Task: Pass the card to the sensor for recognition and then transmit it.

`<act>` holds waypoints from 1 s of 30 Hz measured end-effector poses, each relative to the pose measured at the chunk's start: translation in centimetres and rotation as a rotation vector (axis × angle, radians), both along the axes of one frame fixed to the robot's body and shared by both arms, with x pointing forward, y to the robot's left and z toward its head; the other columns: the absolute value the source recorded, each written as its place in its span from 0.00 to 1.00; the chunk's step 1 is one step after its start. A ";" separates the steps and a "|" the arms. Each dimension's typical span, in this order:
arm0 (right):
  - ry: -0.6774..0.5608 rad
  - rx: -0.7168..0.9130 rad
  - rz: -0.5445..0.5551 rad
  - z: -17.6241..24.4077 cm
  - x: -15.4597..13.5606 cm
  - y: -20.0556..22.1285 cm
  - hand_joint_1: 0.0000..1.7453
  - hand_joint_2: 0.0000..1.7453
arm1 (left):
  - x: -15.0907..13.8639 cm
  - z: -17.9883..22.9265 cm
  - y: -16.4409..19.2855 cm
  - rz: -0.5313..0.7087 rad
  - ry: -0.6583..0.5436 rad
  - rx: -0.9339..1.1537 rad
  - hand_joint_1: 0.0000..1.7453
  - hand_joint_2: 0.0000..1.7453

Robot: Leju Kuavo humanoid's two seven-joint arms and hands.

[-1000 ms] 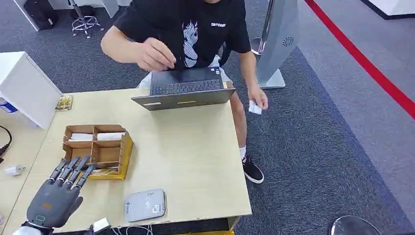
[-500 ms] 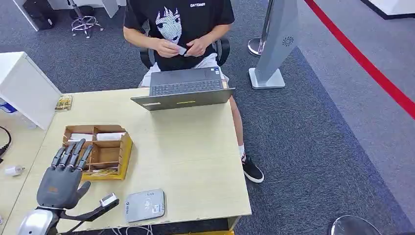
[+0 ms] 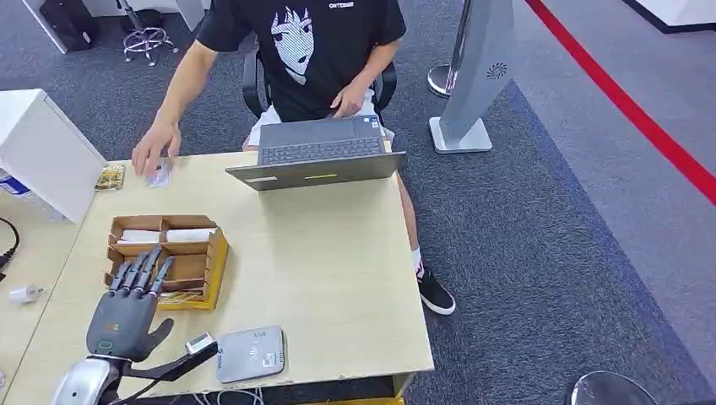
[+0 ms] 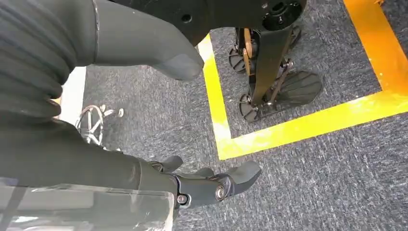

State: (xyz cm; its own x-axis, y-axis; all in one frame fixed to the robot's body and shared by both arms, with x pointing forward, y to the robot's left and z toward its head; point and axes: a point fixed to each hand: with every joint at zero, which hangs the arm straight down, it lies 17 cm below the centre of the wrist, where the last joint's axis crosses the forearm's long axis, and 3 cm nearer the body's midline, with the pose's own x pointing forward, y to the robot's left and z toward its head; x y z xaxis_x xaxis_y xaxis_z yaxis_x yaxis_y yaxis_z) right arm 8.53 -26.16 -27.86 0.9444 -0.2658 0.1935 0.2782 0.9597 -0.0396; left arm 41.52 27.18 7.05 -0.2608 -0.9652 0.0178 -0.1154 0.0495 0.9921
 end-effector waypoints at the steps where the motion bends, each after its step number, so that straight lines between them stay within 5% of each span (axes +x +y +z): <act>1: 0.000 0.000 0.000 0.0 0.0 0.0 0.00 1.00 | 0.0 -0.2 0.0 0.001 0.005 0.000 0.00 1.00; 12: -0.001 0.005 0.008 0.0 0.0 0.1 0.00 1.00 | -0.2 -1.0 -0.1 0.002 0.022 -0.004 0.00 1.00; 13: -0.002 0.006 0.009 0.0 0.0 0.2 0.00 1.00 | -0.2 -1.0 -0.1 0.002 0.023 -0.004 0.11 1.00; 14: -0.002 0.009 0.010 0.0 0.0 0.2 0.00 1.00 | -0.2 -1.0 -0.1 0.002 0.023 -0.004 0.11 1.00; 15: -0.002 0.008 0.010 0.0 0.0 0.2 0.00 1.00 | -0.2 -1.0 -0.1 0.002 0.024 -0.004 1.00 1.00; 30: -0.001 0.011 0.007 0.0 0.0 0.2 0.00 1.00 | -0.5 -1.4 -0.1 -0.002 0.035 -0.022 1.00 1.00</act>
